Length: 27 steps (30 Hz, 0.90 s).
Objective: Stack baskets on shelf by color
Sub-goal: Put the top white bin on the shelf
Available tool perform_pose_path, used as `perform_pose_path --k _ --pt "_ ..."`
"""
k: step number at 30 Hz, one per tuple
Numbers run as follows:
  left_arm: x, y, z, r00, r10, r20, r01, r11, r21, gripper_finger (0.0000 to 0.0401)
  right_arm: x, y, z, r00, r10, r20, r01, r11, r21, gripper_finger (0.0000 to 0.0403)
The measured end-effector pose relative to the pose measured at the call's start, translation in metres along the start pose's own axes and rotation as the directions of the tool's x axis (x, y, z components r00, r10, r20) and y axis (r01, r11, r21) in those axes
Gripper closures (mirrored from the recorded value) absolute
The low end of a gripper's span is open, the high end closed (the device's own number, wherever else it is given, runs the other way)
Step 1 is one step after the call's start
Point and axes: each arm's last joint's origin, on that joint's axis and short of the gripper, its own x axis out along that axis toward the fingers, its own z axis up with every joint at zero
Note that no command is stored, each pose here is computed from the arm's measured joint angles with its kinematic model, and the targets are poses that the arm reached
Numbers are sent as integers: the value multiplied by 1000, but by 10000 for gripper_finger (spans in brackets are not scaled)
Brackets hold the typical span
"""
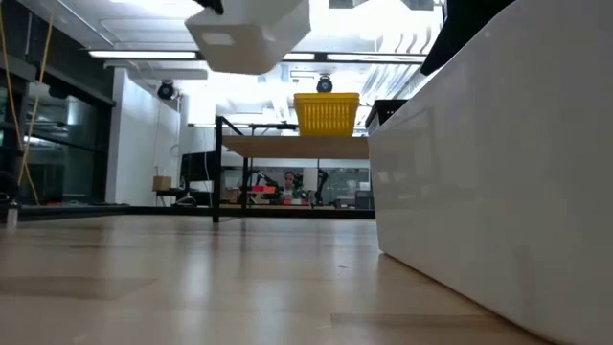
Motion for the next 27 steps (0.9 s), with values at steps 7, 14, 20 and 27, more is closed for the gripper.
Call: perform_pose_path --k 7,14,20,27 --pt "41 -1 -20 998 47 -28 -51 991 -126 401 0 0 0 1000 0 0 0 1000 12 403" --pt "68 6 -37 994 70 -87 -87 974 -207 401 0 0 0 1000 0 0 0 1000 15 403" --pt "79 12 -40 991 89 -99 -111 962 -249 401 0 0 0 1000 0 0 0 1000 15 403" --pt "90 -2 -41 995 55 -89 -78 958 -276 401 0 0 0 1000 0 0 0 1000 16 403"
